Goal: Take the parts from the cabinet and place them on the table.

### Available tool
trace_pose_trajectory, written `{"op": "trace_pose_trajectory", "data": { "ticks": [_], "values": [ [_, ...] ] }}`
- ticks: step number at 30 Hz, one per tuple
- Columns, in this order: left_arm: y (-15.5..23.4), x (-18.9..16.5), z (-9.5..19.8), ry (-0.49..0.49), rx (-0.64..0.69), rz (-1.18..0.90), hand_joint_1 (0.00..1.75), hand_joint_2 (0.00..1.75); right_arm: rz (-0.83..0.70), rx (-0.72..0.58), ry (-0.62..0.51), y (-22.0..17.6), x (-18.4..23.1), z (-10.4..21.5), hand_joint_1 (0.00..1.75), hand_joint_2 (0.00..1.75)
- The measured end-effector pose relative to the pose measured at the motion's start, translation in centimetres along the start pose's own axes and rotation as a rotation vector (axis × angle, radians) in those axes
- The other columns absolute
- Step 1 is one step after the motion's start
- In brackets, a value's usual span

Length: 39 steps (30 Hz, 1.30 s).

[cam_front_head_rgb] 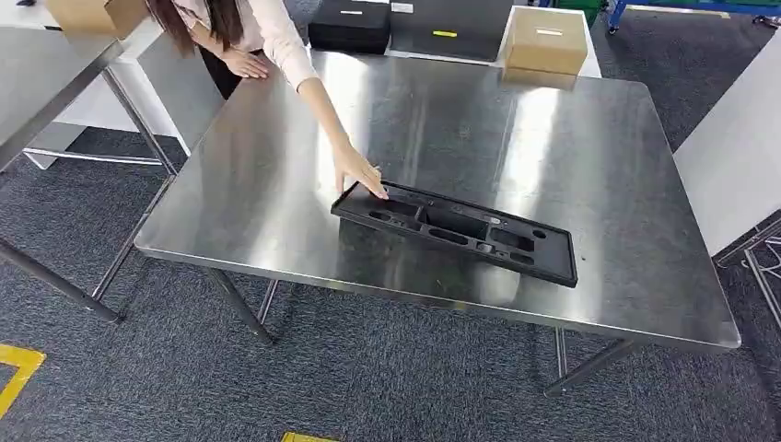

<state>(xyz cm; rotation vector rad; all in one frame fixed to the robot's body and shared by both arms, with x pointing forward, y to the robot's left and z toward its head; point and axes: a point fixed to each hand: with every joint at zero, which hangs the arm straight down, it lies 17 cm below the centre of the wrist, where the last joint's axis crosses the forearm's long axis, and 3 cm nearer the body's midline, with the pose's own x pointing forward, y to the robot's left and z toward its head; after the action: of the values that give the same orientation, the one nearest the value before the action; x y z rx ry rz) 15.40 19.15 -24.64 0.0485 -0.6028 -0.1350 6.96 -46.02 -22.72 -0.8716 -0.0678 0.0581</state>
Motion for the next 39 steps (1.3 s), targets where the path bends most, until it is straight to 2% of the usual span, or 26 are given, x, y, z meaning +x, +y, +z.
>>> {"op": "trace_pose_trajectory", "data": {
  "ticks": [3,6,8,20,39],
  "values": [
    [-0.2,-0.1,-0.2,0.023,-0.03,-0.042,0.0,0.0,0.008,0.16,-0.084,5.1,1.5,2.5,0.0,1.75],
    [-0.3,0.2,-0.3,0.026,-0.052,-0.074,0.0,0.0,0.009,0.25,-0.158,7.4,3.0,3.9,0.0,1.75],
    [-0.2,0.5,-0.5,0.024,-0.056,-0.083,0.0,0.0,0.012,0.274,-0.169,8.1,3.2,4.3,0.0,1.75],
    [0.1,0.5,-0.6,0.021,-0.069,-0.127,0.0,0.0,0.076,0.396,-0.155,10.6,2.4,5.8,0.0,1.75],
    [0.3,0.1,-0.6,0.029,-0.091,-0.17,0.0,0.0,0.123,0.409,-0.139,11.2,1.7,6.2,0.0,1.75]
  ]
}}
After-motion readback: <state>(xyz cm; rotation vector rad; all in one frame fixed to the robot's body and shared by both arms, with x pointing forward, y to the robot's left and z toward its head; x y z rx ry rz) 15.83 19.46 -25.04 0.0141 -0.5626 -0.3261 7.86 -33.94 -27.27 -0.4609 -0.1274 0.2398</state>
